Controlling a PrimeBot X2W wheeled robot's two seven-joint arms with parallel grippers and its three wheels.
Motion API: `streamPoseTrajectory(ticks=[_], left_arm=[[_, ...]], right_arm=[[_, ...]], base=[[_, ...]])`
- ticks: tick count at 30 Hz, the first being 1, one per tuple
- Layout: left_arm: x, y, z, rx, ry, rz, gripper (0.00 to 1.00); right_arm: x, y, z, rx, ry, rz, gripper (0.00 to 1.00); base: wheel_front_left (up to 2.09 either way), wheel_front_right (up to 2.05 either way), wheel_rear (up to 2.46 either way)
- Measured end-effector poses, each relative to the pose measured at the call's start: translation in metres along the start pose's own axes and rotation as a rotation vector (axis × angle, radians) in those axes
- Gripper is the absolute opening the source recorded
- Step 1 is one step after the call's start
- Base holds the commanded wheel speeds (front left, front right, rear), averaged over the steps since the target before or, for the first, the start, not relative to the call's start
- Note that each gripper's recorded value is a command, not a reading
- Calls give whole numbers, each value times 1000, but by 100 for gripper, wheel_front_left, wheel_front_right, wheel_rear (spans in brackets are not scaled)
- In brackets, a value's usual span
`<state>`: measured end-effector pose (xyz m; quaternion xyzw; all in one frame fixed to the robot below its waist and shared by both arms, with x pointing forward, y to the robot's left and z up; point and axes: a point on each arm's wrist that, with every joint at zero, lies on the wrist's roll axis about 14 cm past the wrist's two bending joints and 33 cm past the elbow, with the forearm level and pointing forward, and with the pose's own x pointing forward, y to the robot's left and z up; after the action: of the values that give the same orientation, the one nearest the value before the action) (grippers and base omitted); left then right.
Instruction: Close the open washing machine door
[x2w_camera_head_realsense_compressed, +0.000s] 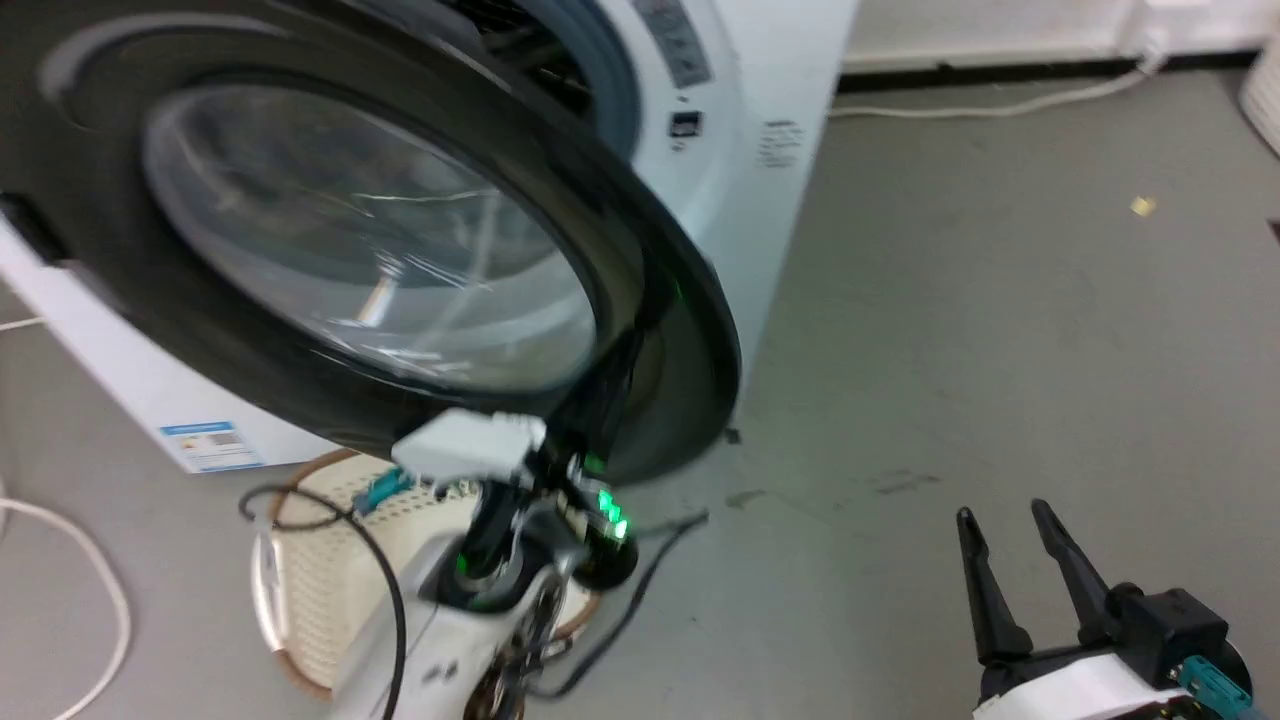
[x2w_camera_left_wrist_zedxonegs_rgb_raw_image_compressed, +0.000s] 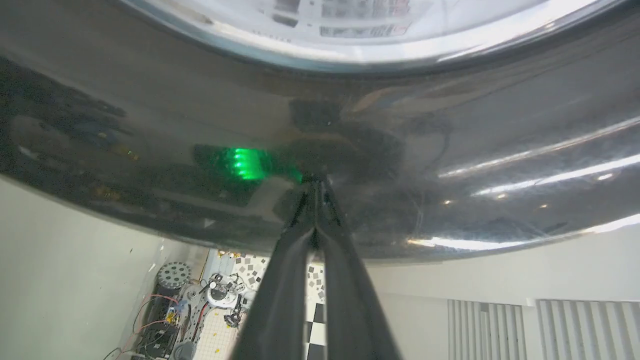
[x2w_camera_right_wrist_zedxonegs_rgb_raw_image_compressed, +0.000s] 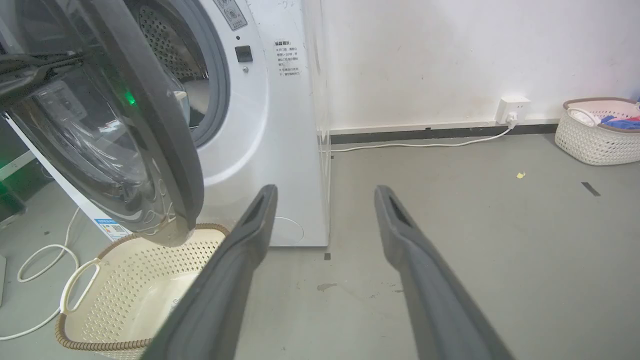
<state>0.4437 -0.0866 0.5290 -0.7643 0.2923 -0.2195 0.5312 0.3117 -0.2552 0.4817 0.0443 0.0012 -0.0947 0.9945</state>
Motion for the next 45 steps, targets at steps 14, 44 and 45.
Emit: streamPoseTrajectory(ticks=[14,44,45], left_arm=[[-5,4,6,244,-24,19,45],[-232,-24,122,1799,-666,384,100],[-230,-22,123,1798,-660,388,100]], right_arm=[[7,12,14,24,-51,29,100],[21,160,7,-8,-37,551,0],[26,165,8,-19,-44,576,0]], base=[[0,0,0],[0,0,0],[0,0,0]])
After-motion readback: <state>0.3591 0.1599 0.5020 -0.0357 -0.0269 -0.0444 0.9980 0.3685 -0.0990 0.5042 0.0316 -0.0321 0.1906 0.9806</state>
